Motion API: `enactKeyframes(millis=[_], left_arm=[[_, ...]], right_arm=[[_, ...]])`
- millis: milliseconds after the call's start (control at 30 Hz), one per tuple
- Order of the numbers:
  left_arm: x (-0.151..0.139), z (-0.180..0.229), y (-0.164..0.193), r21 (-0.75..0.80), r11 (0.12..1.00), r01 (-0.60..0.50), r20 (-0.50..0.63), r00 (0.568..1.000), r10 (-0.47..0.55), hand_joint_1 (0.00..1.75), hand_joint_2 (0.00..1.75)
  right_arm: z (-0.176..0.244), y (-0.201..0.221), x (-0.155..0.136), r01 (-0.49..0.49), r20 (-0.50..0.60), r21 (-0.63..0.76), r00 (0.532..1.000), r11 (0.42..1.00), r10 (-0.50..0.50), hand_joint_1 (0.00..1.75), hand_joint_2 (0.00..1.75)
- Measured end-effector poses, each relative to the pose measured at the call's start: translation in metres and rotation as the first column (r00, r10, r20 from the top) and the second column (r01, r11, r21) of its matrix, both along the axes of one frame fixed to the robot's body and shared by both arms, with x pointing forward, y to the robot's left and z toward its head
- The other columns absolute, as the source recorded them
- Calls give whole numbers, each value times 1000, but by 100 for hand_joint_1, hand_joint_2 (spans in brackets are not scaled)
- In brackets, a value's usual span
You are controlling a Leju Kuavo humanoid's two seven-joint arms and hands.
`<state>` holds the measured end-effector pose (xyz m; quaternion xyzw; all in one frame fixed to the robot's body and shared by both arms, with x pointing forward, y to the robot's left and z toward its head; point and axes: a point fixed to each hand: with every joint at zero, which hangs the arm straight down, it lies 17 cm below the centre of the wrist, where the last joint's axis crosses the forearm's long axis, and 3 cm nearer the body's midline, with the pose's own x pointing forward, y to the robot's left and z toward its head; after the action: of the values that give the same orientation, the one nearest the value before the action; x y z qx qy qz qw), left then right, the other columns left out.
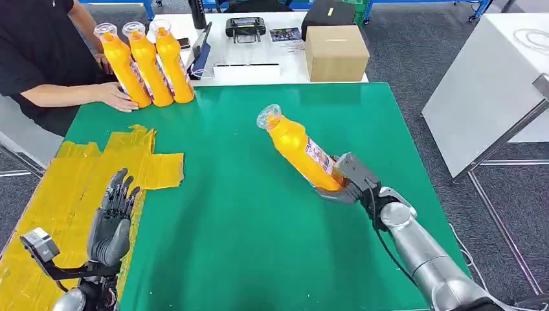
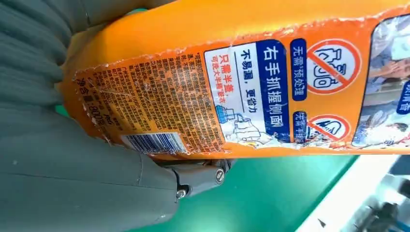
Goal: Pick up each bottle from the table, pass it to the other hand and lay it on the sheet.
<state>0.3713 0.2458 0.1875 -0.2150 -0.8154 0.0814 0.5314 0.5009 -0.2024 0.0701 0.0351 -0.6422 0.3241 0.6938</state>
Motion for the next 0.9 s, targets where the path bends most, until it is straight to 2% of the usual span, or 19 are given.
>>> enactKeyframes(millis=[233, 500, 700, 900], left_arm=[[-3, -4, -13, -15, 999, 37, -28, 999, -38, 0, 175], [-14, 0, -38, -84, 988, 129, -29, 991, -132, 0, 175], [-17, 0, -51, -86, 982, 167, -40, 985, -171, 0, 175], [-14, 6, -69, -117, 968, 221, -39, 973, -226, 0, 175]], right_arm=[[7, 57, -13, -65, 9, 66, 998, 996, 64, 175, 175], [27, 131, -23, -140, 31, 132, 990, 981, 138, 175, 175], [35, 165, -31, -194, 39, 130, 981, 972, 190, 175, 175], [34, 258, -73, -337, 3, 144, 940, 930, 340, 175, 175]])
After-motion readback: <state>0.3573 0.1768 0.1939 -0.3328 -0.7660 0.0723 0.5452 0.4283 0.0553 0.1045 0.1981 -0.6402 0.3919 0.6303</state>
